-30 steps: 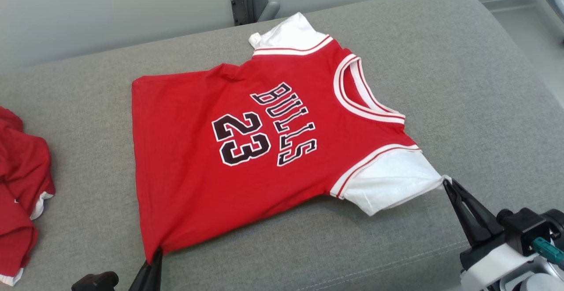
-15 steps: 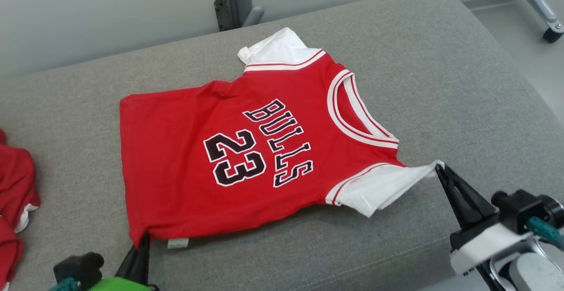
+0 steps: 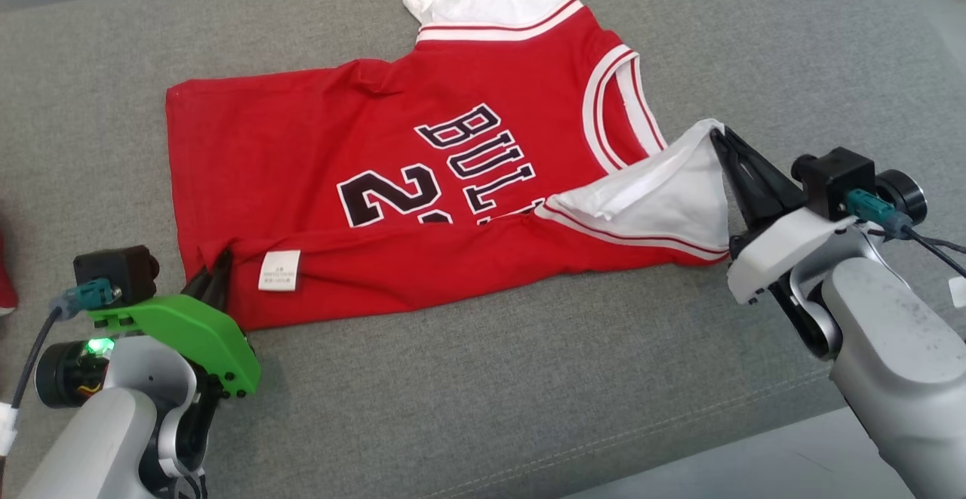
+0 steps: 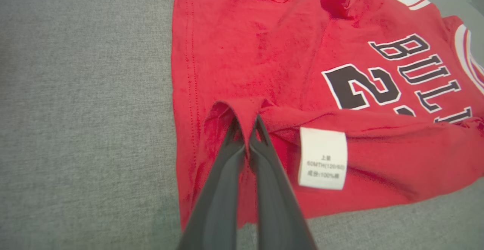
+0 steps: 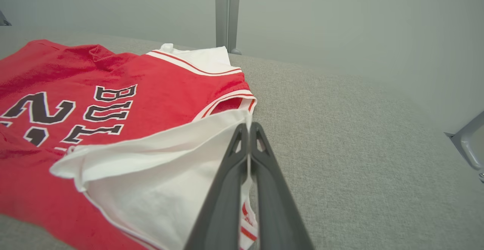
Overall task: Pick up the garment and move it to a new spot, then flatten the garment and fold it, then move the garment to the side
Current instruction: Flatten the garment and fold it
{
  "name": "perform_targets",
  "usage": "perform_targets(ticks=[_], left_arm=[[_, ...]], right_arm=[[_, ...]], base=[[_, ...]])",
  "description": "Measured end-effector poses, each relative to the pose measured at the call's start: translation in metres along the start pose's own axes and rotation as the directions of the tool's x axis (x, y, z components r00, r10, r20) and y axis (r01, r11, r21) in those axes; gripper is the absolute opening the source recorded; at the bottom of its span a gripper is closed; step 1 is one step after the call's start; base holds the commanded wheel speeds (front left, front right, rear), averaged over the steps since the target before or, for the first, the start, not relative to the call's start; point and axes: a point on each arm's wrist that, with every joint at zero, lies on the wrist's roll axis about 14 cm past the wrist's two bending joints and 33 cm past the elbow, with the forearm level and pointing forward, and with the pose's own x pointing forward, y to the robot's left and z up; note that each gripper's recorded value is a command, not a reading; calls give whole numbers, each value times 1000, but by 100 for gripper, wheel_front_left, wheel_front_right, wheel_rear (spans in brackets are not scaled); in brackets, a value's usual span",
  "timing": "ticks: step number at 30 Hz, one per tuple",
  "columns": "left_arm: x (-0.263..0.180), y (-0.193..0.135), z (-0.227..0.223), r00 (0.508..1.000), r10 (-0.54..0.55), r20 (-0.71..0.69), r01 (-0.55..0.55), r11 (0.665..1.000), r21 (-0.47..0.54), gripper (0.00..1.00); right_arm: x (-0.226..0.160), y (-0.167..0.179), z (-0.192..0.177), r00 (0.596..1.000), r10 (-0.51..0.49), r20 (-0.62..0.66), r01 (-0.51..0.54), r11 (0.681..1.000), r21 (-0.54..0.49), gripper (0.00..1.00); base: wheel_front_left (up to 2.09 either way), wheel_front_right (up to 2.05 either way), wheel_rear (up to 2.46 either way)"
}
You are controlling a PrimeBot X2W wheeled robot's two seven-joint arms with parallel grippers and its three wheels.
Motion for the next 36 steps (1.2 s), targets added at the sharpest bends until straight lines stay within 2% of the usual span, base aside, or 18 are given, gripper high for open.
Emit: perform_targets(ticks=[10,11,12,13,14,15,20,25,30,32,36], left_arm=[[22,22,-21,993,57,-103,-57,998,5,0],[22,23,-22,993,61,-105,-61,998,3,0],[22,23,-21,993,63,-98,-64,998,-2,13],[21,23,-20,994,65,-89,-66,998,-8,42],[20,23,-20,994,67,-83,-68,998,-10,50],[19,23,-19,995,69,-71,-70,997,-17,100],[6,20,-18,997,73,-16,-73,996,-59,100],[-18,9,-2,990,58,130,-47,995,-86,100],[-36,11,-24,995,71,74,-66,995,-69,100],[-34,13,-25,995,74,61,-68,993,-94,100],[-27,19,-39,997,79,-5,-79,993,-84,100]], right_arm=[[47,10,-17,997,41,-72,-44,998,-34,0],[49,10,-16,997,43,-70,-46,998,-38,31],[50,10,-14,997,42,-67,-45,998,-42,84],[50,9,-12,997,38,-62,-40,998,-43,100],[50,7,-9,998,30,-53,-32,999,-39,100],[49,5,-5,999,23,-44,-25,999,-39,100],[40,2,9,1000,9,4,-9,999,-36,100],[11,-9,15,999,-38,35,39,999,-13,100],[-22,-11,-26,988,-81,-134,90,994,67,100],[-30,-7,-43,975,-77,-209,97,991,89,100],[-32,4,-64,952,-60,-299,103,986,129,100]], base=[[0,0,0],[0,0,0],[0,0,0],[0,0,0],[0,0,0],[0,0,0],[0,0,0],[0,0,0],[0,0,0],[0,0,0],[0,0,0]])
